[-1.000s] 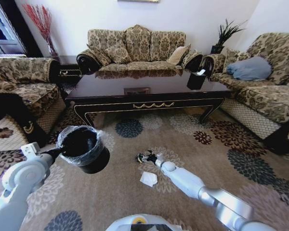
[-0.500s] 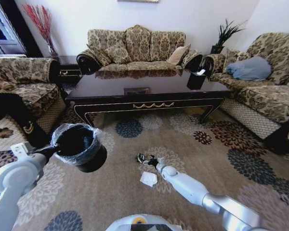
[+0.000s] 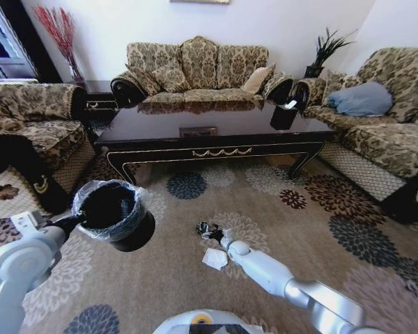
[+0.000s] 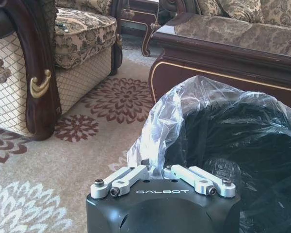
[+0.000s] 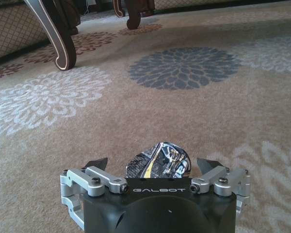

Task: Move to the front of the table and pick up the trash from the floor, then place it into the trash bin.

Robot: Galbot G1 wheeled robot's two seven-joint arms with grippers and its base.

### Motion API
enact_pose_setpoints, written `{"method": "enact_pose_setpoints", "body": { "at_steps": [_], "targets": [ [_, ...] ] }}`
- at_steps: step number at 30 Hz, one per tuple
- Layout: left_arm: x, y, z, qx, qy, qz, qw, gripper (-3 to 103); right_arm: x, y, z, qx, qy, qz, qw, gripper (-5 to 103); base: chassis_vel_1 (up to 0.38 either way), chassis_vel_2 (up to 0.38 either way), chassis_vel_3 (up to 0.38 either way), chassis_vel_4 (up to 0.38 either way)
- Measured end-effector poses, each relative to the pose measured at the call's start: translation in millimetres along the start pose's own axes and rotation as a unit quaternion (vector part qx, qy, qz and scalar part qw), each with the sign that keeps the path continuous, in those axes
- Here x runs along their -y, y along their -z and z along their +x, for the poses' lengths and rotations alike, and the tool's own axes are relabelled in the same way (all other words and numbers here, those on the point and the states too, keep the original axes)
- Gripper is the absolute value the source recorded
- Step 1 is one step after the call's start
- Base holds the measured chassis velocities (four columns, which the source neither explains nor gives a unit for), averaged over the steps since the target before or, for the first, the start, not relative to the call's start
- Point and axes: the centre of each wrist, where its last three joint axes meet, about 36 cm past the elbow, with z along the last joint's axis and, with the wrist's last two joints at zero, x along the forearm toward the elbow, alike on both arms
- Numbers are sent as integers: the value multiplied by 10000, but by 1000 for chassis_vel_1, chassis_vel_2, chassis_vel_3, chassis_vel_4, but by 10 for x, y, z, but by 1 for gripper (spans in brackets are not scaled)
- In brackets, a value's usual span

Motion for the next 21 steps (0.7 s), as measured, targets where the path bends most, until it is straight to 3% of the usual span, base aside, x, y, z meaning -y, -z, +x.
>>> {"method": "enact_pose_setpoints", "body": {
  "at_steps": [6, 14, 21],
  "targets": [
    [-11, 10, 25, 25, 11, -2, 10000, 4, -14, -29, -41, -42, -43, -83, 9999, 100, 0, 0, 0, 0],
    [-20, -14, 30, 3, 35, 14, 10000, 4, -62, -63, -105, -278, -265, -606, 9974, 100, 0, 0, 0, 0],
    [-26, -25, 29, -7, 53, 8, 10000, 4, -41, -87, -145, -349, -227, -634, 9971, 95, 0, 0, 0, 0]
  ]
}}
